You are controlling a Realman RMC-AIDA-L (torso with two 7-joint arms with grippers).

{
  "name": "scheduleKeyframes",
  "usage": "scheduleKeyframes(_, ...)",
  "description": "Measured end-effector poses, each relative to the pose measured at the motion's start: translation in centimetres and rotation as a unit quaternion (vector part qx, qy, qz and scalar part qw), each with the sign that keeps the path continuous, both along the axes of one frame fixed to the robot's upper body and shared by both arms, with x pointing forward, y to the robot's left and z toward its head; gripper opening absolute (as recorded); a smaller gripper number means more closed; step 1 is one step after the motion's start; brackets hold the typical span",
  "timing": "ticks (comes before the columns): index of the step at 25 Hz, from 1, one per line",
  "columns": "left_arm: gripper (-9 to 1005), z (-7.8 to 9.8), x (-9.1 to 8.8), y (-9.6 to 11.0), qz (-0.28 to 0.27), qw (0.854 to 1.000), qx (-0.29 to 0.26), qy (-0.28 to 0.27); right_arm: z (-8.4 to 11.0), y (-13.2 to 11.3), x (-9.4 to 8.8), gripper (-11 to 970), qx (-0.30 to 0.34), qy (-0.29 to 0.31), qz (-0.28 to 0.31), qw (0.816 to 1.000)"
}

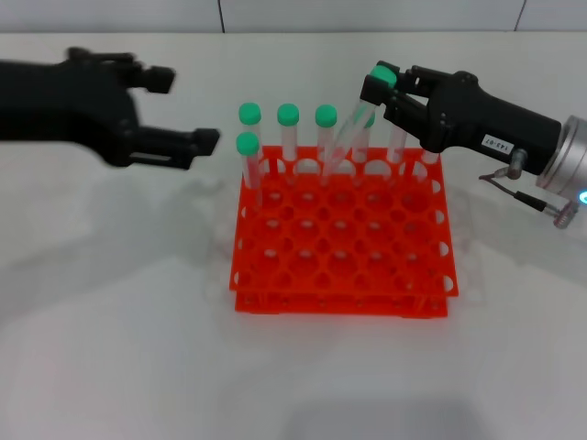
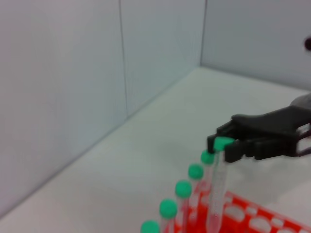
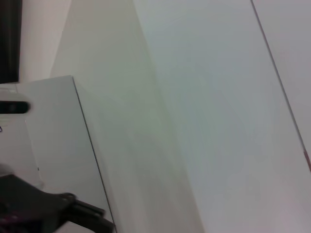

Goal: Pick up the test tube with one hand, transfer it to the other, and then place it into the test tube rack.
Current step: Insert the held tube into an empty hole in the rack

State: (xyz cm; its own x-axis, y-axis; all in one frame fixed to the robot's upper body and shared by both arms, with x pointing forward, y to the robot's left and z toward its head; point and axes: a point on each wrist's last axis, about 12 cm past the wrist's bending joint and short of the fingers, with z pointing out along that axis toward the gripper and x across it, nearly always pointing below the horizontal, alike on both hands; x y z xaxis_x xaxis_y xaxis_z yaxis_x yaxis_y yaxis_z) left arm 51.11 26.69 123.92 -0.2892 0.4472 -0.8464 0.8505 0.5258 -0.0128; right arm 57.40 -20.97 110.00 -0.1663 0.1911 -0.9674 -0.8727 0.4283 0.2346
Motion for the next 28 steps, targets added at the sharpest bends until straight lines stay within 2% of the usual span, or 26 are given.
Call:
scheduleKeyframes(6, 873, -2.2, -3.7, 3.2, 0.03, 0.998, -0.048, -0.032, 0.5, 0.2, 0.2, 302, -0.011, -0.012, 0.016, 1.0)
scheduleKeyframes(11, 873, -5.7, -6.0, 5.6, 0.05, 0.993, -0.092, -0.052, 0.8, 0.5, 0.5, 306, -0.02, -0.02, 0.024, 0.999)
scheduleKeyframes(16, 872, -10.5, -6.6, 7.5, 0.079, 0.988, -0.117, -0.061, 1.1, 0.4, 0.8, 311, -0.025, -0.023, 0.023, 0.999)
scheduleKeyframes(17, 872, -12.4, -6.7, 8.3, 0.093, 0.985, -0.128, -0.066, 1.2, 0.4, 0.8, 312, -0.025, -0.025, 0.024, 0.999)
scheduleKeyframes(23, 872, -16.1, -6.2, 9.0, 0.116, 0.979, -0.155, -0.06, 1.6, 0.6, 1.1, 318, -0.029, -0.032, 0.03, 0.999)
scheduleKeyframes(28, 871, -17.1, -5.5, 8.6, 0.105, 0.984, -0.14, -0.037, 1.7, 0.7, 1.3, 323, -0.039, -0.035, 0.033, 0.998)
